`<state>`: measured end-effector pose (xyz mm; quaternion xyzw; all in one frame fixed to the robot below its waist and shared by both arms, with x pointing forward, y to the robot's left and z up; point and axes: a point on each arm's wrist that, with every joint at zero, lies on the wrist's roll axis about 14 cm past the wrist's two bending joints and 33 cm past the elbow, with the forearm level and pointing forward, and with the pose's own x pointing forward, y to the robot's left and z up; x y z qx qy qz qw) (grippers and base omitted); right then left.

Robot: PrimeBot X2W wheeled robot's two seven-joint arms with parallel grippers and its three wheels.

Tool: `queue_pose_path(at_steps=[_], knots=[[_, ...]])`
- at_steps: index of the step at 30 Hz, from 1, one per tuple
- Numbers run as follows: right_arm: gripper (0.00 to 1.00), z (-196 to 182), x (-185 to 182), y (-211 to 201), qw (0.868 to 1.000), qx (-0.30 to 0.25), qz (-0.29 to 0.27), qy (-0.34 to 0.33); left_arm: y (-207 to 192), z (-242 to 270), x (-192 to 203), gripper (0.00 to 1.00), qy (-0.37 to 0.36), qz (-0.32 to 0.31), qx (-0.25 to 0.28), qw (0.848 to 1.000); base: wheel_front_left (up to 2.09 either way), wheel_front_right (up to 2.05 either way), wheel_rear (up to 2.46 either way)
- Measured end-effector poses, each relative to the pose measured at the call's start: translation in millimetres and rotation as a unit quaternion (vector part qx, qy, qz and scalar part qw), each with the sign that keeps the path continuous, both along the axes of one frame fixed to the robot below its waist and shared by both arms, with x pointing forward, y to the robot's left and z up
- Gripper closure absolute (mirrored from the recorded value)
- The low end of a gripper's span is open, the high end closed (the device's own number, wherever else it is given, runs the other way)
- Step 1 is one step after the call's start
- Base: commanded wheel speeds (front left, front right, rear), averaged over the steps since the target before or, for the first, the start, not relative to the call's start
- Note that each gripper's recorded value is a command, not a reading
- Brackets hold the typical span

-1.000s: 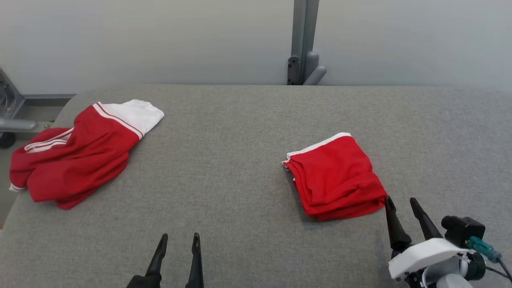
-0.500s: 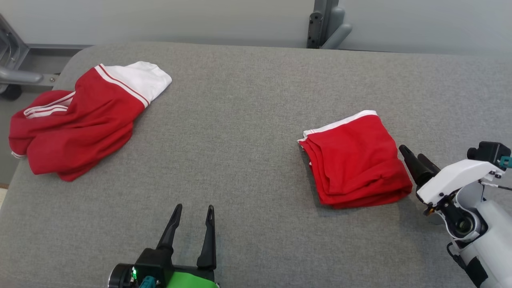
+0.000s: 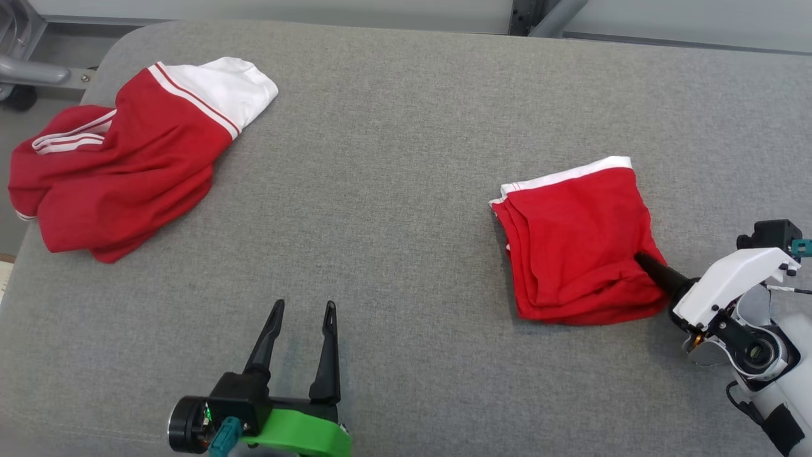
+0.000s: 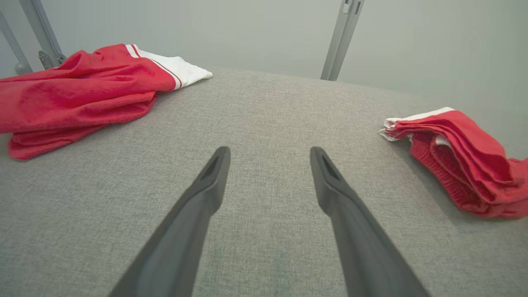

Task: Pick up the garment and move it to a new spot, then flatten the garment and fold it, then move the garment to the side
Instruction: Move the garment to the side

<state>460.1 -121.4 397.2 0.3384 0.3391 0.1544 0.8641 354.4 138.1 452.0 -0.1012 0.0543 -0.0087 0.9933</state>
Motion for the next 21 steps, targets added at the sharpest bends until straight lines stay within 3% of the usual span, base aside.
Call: queue_pose_path(at_steps=[11, 21], knots=[[1.0, 10, 5, -54, 0.996, -0.057, -0.046, -0.058, -19, 0, 29, 0.0, -0.014, -0.047, 0.013, 0.999, 0.0, 0.0, 0.0], [1.0, 19, -3, -97, 0.987, -0.082, -0.105, -0.088, -66, -6, 58, 0.0, -0.027, -0.134, 0.02, 0.99, 0.0, 0.0, 0.0]])
